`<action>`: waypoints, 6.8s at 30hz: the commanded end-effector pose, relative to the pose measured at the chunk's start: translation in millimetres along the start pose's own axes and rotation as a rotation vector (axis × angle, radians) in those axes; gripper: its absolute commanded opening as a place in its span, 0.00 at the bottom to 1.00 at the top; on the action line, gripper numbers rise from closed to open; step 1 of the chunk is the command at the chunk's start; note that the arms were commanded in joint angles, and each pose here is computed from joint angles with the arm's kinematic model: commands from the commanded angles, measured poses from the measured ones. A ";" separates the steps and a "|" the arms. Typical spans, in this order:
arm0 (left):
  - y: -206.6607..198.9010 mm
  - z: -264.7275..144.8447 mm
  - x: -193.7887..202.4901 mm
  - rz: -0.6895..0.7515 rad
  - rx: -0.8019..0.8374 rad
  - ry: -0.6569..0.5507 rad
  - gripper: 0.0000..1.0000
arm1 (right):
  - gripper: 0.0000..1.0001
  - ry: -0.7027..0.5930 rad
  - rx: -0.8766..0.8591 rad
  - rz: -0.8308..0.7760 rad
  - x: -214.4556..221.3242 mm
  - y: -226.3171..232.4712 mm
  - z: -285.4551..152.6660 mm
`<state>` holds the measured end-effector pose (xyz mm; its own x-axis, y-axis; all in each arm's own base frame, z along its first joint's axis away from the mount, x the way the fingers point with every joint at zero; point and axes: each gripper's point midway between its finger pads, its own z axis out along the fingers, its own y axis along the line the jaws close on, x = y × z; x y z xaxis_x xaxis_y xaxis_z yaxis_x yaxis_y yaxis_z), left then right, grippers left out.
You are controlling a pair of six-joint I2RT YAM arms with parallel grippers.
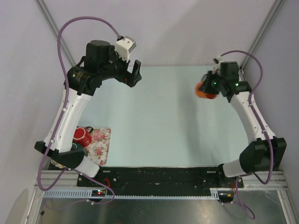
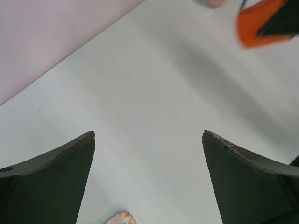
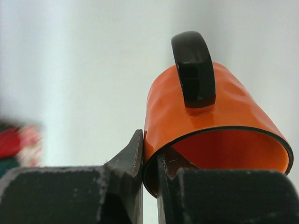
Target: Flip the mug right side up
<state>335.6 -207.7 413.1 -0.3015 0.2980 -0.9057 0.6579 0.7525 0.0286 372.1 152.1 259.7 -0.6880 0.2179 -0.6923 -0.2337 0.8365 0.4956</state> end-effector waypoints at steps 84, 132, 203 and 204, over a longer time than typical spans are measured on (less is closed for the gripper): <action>123.6 -65.9 393.4 -0.010 -0.084 1.335 0.00 | 0.99 -0.043 0.474 -0.125 -89.0 -158.6 -37.2; 73.4 -40.2 6.7 0.009 -0.168 0.072 0.99 | 0.00 -0.025 -0.403 -0.219 -32.3 146.2 42.4; 230.3 -107.8 406.3 0.405 -0.008 1.432 0.73 | 0.99 0.217 0.529 -0.352 -44.7 -92.0 41.1; 229.6 -111.3 412.2 0.404 0.005 1.458 0.74 | 0.99 0.222 0.530 -0.352 -42.7 -91.5 40.8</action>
<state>280.5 134.2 89.0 -0.5285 0.7912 0.3076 0.8479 0.5100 0.1450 463.5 89.1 216.2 -0.7671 -0.1633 -0.6204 -0.1442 0.9862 -0.0813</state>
